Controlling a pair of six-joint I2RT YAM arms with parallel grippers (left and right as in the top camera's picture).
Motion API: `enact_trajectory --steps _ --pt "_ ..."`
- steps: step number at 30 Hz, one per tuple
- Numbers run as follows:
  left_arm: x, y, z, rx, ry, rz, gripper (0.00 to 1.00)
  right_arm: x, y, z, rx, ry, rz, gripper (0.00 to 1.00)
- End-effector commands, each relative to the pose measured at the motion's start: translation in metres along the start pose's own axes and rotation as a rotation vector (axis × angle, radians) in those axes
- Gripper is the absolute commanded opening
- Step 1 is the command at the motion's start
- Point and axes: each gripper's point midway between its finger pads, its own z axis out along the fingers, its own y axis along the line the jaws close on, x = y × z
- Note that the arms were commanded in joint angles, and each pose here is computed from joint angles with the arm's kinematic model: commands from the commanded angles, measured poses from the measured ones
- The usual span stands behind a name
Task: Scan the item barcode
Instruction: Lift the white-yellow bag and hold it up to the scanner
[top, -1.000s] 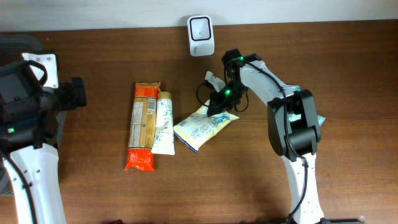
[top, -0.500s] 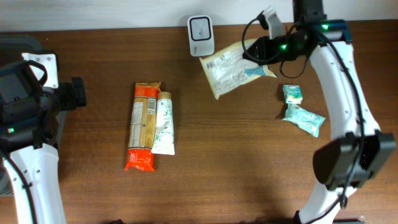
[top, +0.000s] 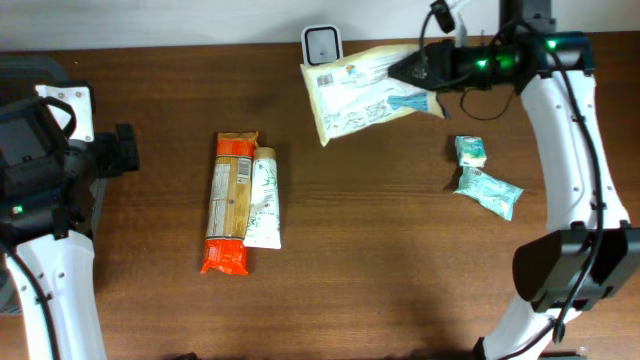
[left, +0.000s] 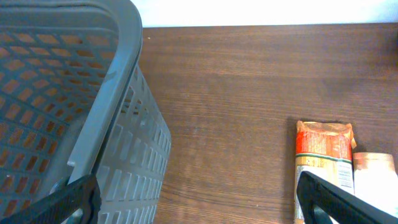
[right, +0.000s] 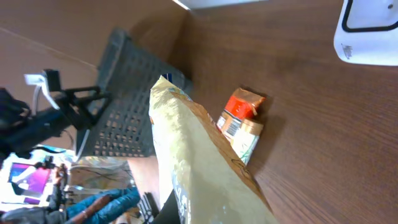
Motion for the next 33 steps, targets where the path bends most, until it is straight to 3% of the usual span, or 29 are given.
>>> enact_trajectory --steps 1,4,7,9,11,17,23,27,33 --pt "-0.004 0.001 -0.003 0.004 -0.014 0.013 0.99 -0.005 0.023 -0.014 -0.078 -0.026 -0.021 0.04" --pt "-0.004 0.001 -0.003 0.004 -0.014 0.013 0.99 -0.003 0.009 -0.005 0.033 -0.016 -0.024 0.04" --pt "-0.004 0.001 -0.003 0.004 -0.014 0.013 0.99 -0.01 -0.029 0.012 0.439 -0.024 -0.099 0.04" --pt "-0.004 0.001 -0.003 0.004 -0.014 0.013 0.99 -0.031 -0.058 0.01 0.845 -0.089 -0.244 0.04" --pt "-0.004 0.001 -0.003 0.004 -0.014 0.013 0.99 -0.049 -0.057 0.024 0.987 -0.106 -0.434 0.04" --pt "-0.004 0.001 -0.003 0.004 -0.014 0.013 0.99 -0.099 -0.059 0.09 1.206 -0.063 -1.032 0.04" --pt "-0.004 0.001 -0.003 0.004 -0.014 0.013 0.99 -0.136 -0.08 0.121 1.37 -0.034 -1.401 0.04" --pt "-0.004 0.001 -0.003 0.004 -0.013 0.013 0.99 -0.137 -0.098 0.139 1.442 0.075 -1.563 0.04" --pt "-0.004 0.001 -0.003 0.004 -0.013 0.013 0.99 -0.136 -0.099 0.147 1.46 0.123 -1.643 0.04"
